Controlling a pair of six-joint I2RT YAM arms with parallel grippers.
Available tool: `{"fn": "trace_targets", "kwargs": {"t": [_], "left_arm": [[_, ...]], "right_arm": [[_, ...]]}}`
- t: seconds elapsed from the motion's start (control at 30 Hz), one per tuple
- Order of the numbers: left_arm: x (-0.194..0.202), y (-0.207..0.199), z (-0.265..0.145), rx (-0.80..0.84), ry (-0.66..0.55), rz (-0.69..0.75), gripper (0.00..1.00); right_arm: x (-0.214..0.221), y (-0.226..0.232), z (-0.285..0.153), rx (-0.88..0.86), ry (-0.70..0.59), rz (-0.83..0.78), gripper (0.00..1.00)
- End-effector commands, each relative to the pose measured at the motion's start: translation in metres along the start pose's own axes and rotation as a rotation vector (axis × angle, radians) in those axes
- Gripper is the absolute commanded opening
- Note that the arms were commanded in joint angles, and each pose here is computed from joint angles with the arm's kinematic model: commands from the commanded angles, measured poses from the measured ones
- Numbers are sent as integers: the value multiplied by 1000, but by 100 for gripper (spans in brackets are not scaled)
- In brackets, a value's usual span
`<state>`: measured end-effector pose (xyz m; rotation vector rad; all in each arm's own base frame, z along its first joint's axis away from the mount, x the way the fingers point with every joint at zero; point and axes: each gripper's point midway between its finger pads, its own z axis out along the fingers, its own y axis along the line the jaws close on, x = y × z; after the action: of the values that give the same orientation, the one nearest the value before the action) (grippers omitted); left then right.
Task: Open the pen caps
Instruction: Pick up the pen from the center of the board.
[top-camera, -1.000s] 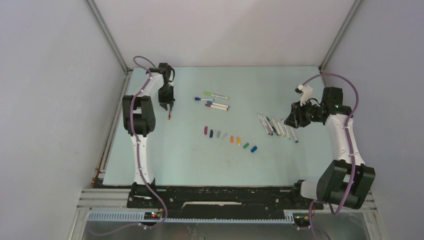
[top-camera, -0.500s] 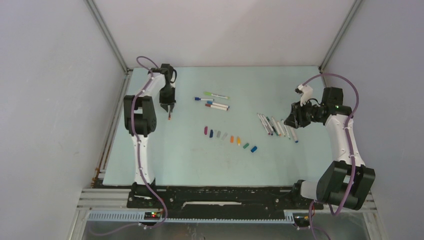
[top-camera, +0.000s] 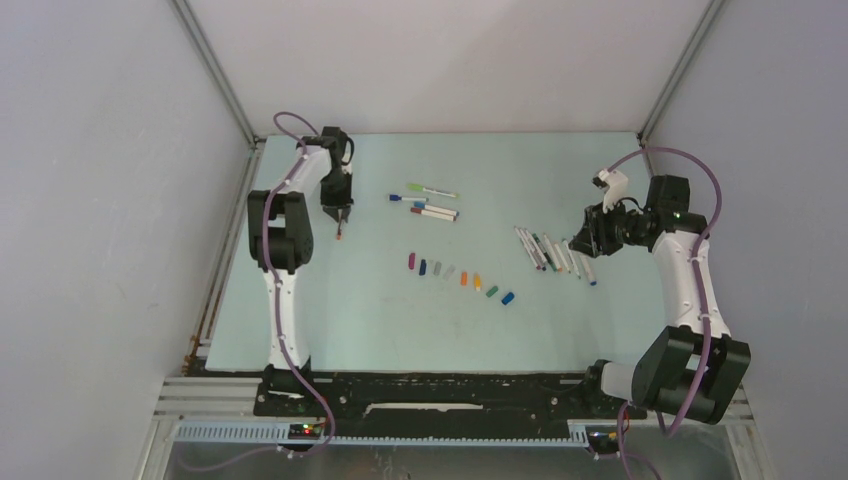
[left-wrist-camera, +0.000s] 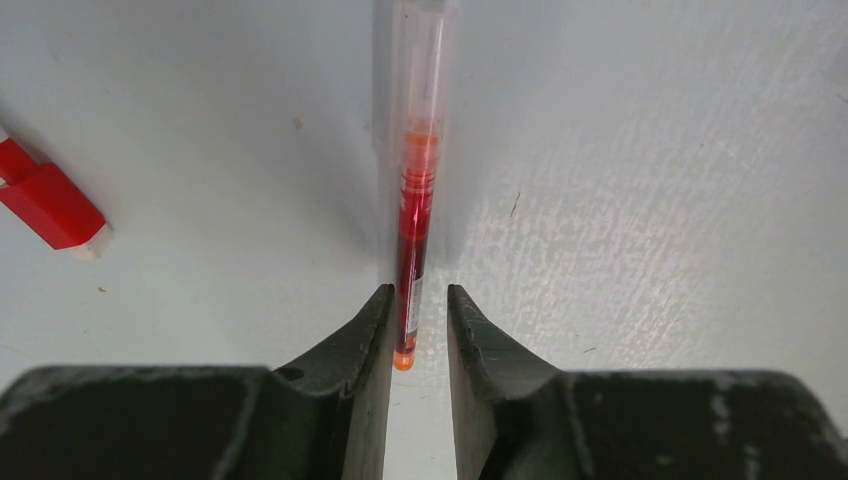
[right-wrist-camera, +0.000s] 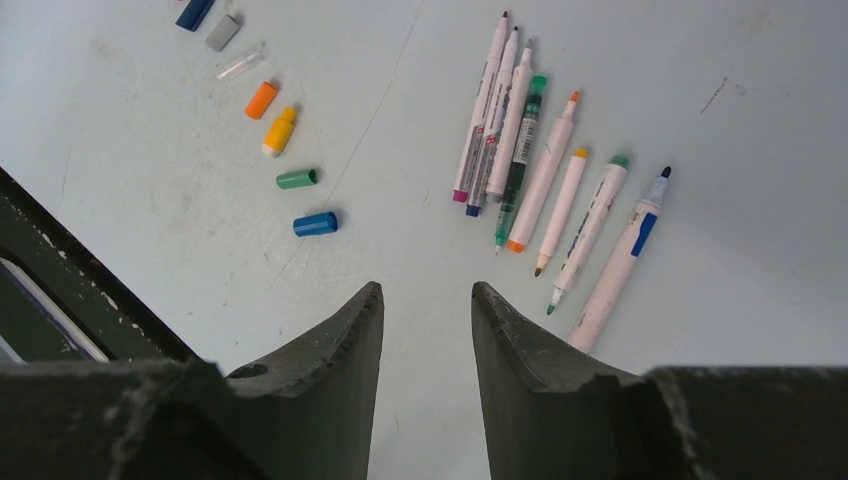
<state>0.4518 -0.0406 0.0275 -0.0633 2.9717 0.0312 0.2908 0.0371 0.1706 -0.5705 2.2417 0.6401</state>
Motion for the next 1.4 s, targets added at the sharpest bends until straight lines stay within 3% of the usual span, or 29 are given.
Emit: {"fn": "trace_targets", "kwargs": {"t": [0.0,0.17,1.37], "left_arm": [[-13,0,-22,34,-88,9,29],[-31,5,-35,41,-143,-5,30],[-52,-3,2,81,-90,-13,30]], "right_arm": [[-13,3,-8,3,-39,-40,41],[-13,3,-7,2,-39,-40,41],[-13,2,-9,2,-44,-33,41]]}}
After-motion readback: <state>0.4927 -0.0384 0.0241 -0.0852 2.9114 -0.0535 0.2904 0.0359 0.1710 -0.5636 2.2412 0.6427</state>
